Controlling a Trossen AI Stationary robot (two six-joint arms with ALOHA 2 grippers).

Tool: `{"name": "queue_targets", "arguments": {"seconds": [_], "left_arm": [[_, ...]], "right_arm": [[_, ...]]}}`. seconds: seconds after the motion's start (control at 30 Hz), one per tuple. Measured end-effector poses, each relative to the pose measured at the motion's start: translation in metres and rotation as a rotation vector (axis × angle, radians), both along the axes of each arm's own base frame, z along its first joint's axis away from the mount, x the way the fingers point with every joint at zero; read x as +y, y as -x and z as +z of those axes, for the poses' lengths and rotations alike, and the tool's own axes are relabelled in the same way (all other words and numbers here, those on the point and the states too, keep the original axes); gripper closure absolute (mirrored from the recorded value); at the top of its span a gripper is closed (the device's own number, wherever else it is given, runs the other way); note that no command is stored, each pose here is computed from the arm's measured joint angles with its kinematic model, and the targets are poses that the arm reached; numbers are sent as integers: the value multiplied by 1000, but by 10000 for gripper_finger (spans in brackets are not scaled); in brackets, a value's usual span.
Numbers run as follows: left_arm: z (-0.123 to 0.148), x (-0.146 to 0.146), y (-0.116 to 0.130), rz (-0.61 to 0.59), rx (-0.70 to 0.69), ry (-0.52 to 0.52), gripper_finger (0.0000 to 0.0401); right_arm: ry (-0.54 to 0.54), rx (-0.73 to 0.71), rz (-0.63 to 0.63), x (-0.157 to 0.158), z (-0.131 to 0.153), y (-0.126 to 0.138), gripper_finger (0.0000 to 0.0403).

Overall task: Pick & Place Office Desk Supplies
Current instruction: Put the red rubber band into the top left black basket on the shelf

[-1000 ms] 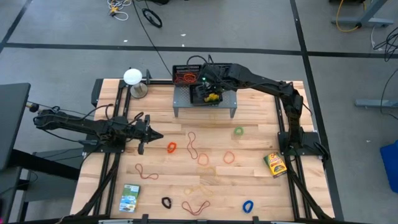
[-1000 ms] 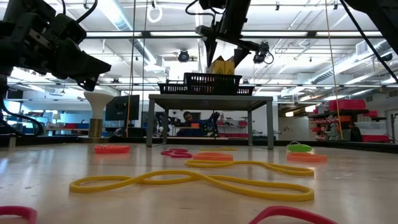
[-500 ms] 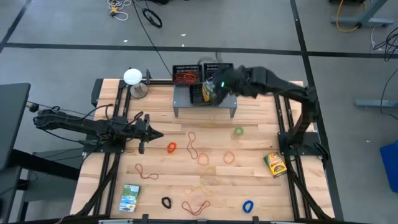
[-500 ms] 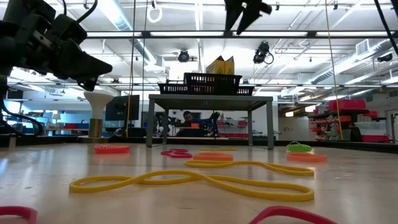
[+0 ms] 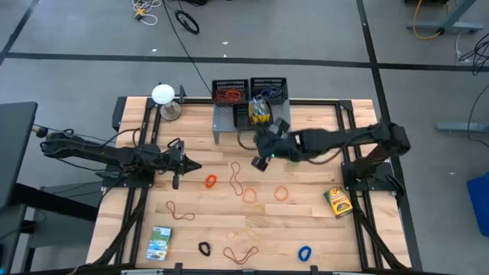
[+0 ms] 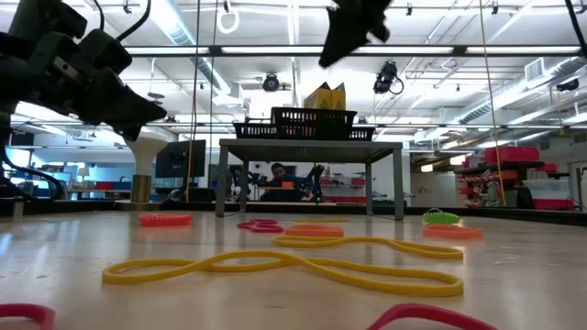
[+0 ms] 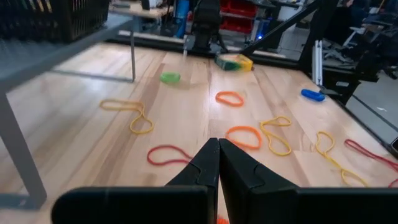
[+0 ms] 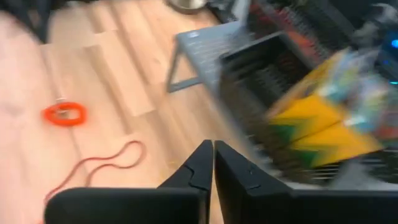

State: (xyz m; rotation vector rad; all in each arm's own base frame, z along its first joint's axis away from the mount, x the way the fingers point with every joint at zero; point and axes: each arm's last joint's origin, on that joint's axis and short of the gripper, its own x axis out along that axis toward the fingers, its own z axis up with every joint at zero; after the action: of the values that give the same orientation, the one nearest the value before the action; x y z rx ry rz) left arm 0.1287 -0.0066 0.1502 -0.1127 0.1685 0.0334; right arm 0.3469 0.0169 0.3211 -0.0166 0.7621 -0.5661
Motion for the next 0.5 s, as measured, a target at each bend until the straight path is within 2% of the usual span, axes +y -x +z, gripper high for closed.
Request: {"name": "queue_targets", "arguments": {"seconds": [0.17, 0.33, 0.5], "left_arm": [[-7, 0, -4, 16, 69, 52, 389], [-6, 0, -11, 42, 119, 59, 389], [-6, 0, -19, 85, 172, 76, 389]], "right_arm": [[-56, -116, 97, 8, -48, 16, 396], [-47, -283, 167, 9, -92, 43, 384], [-30, -462, 273, 7, -128, 75, 398]]}}
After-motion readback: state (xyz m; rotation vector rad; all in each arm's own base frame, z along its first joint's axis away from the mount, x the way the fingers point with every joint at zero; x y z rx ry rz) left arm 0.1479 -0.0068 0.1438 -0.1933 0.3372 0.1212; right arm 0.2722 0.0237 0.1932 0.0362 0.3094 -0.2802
